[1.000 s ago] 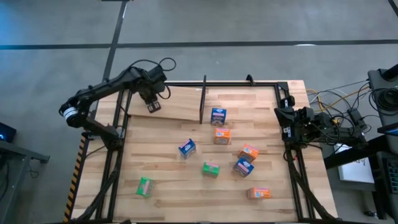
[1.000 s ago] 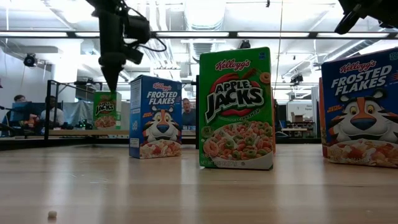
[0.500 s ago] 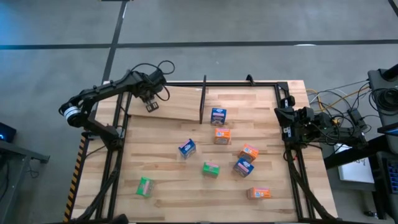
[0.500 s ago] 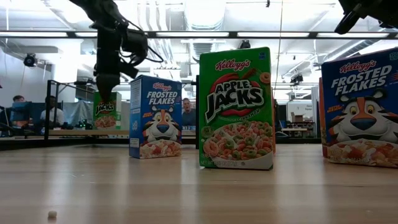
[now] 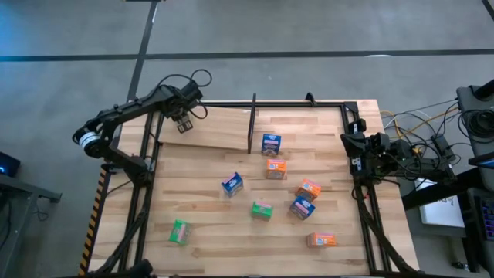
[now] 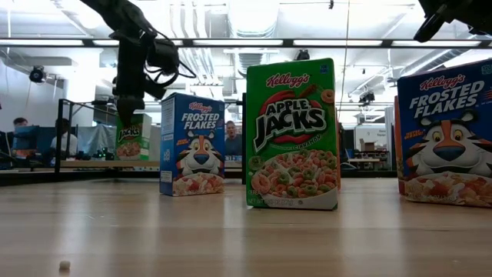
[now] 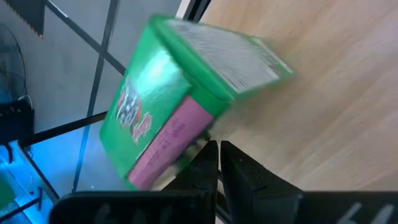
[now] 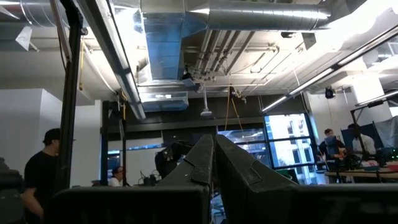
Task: Stack cereal on shelf
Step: Put the top left green cereal box on the shelf
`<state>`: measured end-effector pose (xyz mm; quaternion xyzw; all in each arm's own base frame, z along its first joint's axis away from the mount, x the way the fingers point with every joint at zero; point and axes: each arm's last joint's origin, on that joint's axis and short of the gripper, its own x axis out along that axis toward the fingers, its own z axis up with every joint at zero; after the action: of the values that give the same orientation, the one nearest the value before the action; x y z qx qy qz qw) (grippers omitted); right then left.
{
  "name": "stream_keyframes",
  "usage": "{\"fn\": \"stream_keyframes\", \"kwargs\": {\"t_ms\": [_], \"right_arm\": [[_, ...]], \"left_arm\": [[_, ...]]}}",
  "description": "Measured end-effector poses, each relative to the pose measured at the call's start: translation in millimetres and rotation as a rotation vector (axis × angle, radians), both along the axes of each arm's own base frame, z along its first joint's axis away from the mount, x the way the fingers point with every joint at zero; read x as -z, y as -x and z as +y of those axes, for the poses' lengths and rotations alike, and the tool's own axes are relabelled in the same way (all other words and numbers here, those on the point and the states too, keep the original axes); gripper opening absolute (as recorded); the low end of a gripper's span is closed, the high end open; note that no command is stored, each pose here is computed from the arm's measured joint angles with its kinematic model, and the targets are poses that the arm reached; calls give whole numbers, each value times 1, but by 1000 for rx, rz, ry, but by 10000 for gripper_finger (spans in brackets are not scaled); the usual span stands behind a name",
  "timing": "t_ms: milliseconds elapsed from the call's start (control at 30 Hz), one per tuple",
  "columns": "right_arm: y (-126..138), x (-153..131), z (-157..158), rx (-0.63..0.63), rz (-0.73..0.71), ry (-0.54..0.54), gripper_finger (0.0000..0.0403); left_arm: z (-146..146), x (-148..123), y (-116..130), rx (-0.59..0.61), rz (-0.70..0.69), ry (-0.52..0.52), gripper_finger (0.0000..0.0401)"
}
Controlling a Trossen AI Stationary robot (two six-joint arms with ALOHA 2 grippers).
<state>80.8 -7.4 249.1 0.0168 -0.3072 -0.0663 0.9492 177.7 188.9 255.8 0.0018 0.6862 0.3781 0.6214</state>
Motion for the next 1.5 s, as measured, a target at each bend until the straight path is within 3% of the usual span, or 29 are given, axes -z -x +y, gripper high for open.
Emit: {"fn": "stream_keyframes", "kwargs": {"t_ms": [267,700,933,1167,1500], "right_arm": [[0,0,0,0,-3,0,9],[0,-1,0,0,-1,0,9],[0,-2,0,0,11,0,9],[0,-2,0,0,12,0,9],[0,-2,0,0,12,0,9]], "left_arm": [[2,0,3,-14,-13,15,0],[-19,-3,-15,4,-253,170,0],[-8,-5,-37,81,-423,47,0],[-2,-3,-31,67,-221,-106,0],[8,-3,-22,43,-185,-128,0]]}}
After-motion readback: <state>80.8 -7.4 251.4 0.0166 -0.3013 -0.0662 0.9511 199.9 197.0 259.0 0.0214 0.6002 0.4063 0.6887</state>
